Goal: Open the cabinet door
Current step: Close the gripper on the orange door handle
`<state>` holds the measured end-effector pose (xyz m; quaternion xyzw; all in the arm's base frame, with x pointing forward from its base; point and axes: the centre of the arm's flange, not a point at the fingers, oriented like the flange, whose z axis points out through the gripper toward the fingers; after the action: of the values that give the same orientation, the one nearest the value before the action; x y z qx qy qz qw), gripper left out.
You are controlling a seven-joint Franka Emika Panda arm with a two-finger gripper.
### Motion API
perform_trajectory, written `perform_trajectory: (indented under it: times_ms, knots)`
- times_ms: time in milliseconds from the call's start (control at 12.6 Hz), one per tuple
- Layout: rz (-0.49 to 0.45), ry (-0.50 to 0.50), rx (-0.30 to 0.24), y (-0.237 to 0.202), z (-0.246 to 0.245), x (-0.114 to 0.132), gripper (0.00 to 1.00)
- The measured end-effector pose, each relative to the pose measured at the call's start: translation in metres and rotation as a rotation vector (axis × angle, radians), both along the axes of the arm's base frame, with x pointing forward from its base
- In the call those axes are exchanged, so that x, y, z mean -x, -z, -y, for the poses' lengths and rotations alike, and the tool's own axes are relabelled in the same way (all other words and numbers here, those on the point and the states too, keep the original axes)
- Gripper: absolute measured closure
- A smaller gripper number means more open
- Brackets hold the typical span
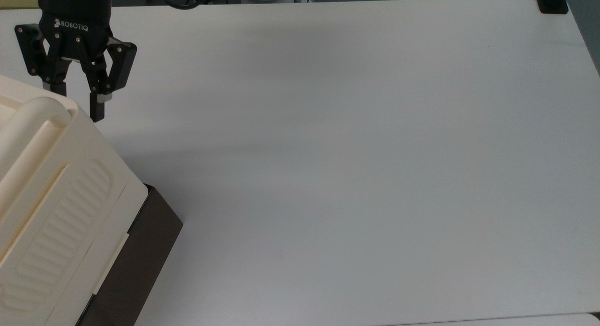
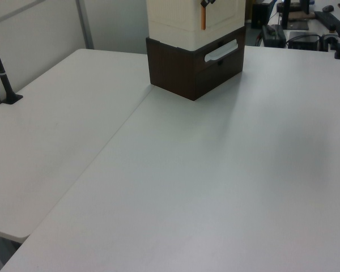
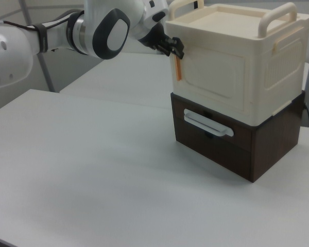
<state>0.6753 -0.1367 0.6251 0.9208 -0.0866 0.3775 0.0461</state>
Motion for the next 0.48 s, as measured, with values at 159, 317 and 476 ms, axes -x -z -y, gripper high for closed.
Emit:
perform_trajectory:
  times_ms: [159, 317, 476]
  knots:
    - [0.002, 0.000, 0.000, 0.0007, 0.0001, -0.0006, 0.48]
    - [0.023, 0.012, -0.007, -0.0013, 0.0004, -0.0012, 0.50]
    - [0.028, 0.031, -0.024, 0.0005, 0.0007, -0.0022, 0.70]
